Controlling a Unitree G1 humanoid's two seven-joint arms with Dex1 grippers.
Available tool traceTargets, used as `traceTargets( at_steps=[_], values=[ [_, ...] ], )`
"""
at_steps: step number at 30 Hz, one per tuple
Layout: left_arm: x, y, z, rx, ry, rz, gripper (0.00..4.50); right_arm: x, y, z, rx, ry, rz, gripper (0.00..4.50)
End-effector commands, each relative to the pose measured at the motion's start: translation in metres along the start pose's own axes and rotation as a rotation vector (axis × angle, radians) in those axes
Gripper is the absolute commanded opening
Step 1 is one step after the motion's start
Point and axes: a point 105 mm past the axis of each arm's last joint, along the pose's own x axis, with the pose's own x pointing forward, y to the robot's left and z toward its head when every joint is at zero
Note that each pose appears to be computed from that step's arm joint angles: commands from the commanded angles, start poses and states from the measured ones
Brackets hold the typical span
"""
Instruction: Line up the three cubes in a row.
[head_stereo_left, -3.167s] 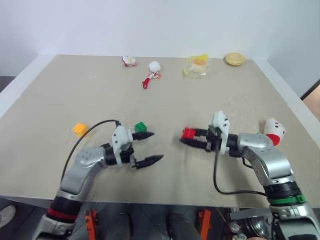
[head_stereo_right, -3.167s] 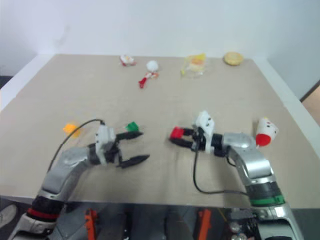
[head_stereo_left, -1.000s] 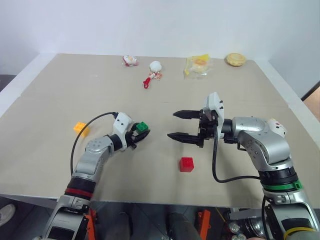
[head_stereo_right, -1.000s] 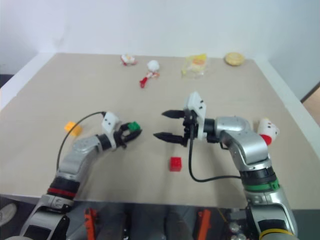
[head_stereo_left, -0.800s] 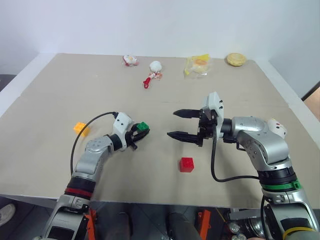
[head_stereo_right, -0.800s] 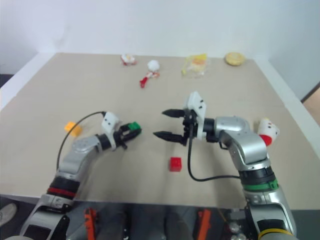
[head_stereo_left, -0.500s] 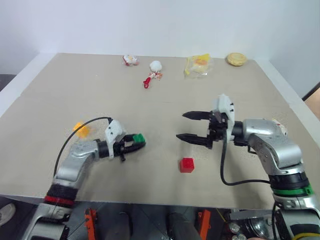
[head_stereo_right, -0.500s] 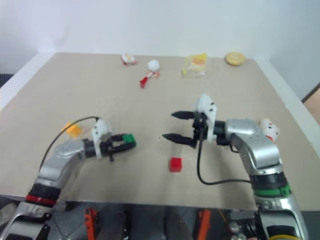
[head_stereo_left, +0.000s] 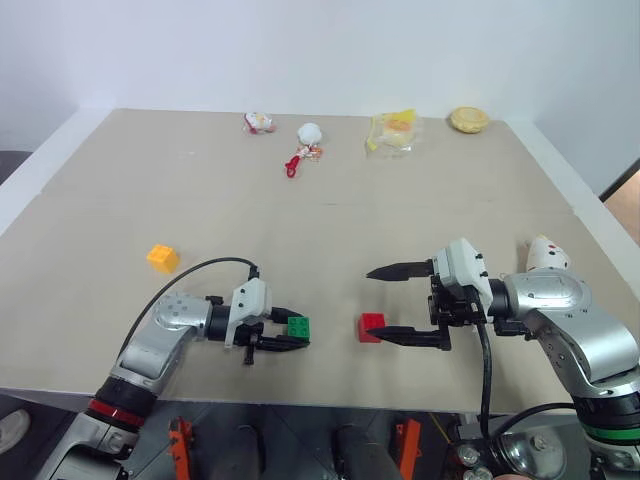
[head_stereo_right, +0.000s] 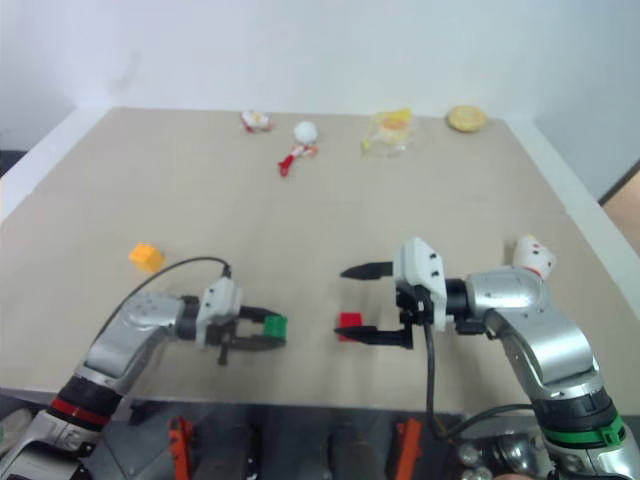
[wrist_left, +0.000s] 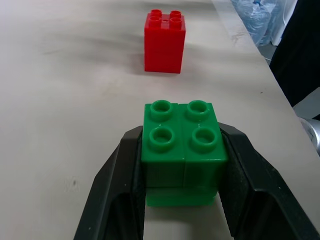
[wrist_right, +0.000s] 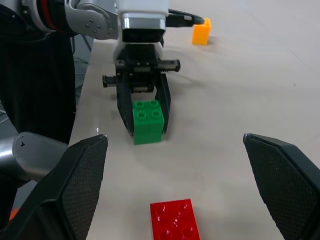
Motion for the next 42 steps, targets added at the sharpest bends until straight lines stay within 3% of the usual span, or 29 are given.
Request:
traceTargets(
  at_steps=[1,17,23,34,36,42],
  values=[
    [0.005,0.002,0.001,0.021,0.008,0.001,1.32,0.000,0.003,0.007,-0.046,0.002,0.018,4.50],
    [0.029,0.001,0.011,0.004,-0.042,-0.023,1.32,-0.001,0.003,0.005,-0.042,0.014,0.024,4.50],
    [0.027,-0.001,0.003,-0.006,0.004,-0.035,1.32,-0.002,0.004,0.003,-0.036,0.020,0.022,4.50],
    [0.022,0.001,0.011,0.034,-0.018,0.006,1.32,-0.001,0.001,0.002,-0.030,0.022,0.022,4.50],
    [0.022,0.000,0.008,0.026,-0.010,0.001,2.40,-0.001,0.001,0.002,-0.031,0.021,0.022,4.50],
    [0.021,0.000,0.008,0.025,-0.007,0.002,4.47,-0.001,0.000,0.002,-0.034,0.022,0.022,4.50]
  ],
)
